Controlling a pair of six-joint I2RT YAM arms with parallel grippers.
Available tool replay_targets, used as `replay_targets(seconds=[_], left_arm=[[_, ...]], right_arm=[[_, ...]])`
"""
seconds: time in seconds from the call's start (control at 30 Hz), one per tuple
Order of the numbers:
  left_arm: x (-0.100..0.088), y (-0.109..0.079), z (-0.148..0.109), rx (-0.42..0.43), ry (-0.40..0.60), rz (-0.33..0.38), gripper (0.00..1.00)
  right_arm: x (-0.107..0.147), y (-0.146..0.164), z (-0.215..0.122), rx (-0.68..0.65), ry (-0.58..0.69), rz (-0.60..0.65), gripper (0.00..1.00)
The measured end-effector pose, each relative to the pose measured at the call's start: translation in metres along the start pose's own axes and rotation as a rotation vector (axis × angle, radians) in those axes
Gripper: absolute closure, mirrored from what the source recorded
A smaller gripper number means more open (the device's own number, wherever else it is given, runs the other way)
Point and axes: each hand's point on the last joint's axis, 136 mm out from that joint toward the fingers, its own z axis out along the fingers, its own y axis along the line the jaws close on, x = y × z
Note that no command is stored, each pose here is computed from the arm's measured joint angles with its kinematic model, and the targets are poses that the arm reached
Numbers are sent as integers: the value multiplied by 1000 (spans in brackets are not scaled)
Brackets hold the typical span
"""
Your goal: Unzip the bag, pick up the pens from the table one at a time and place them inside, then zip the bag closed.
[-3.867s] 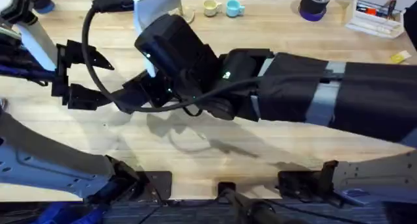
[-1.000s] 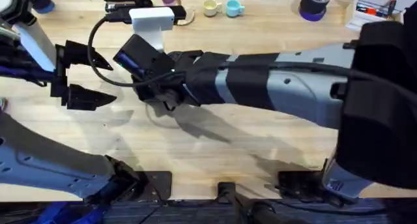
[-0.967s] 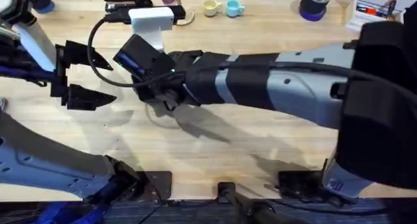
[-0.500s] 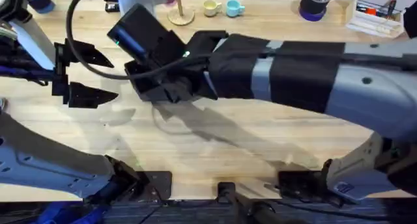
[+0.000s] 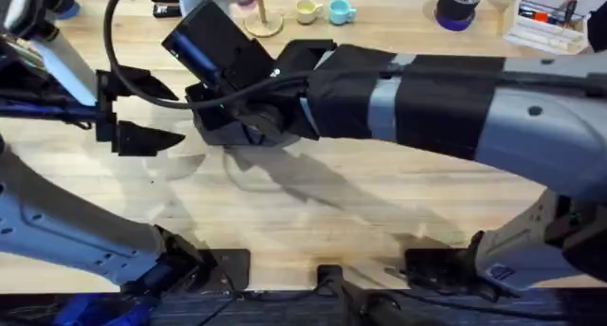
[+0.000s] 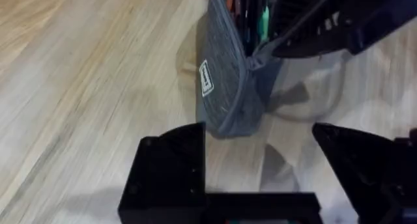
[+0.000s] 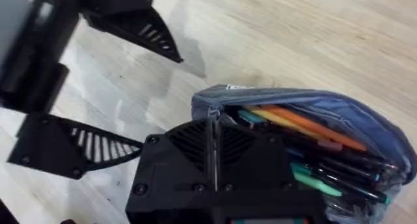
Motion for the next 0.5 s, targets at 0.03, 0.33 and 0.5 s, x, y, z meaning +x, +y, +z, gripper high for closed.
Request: replay_targets(seconds=[0.03,0.33,0.5], left_arm=[[0,2,4,7,-10,-2,8],[-9,11,39,71,-44,64,7],[-13,15,59,99,-31,115,35]], right_arm=[[0,0,0,0,0,0,974],[-2,-4,1,6,-3,7,973],[-7,-12,1,18,-14,18,973]])
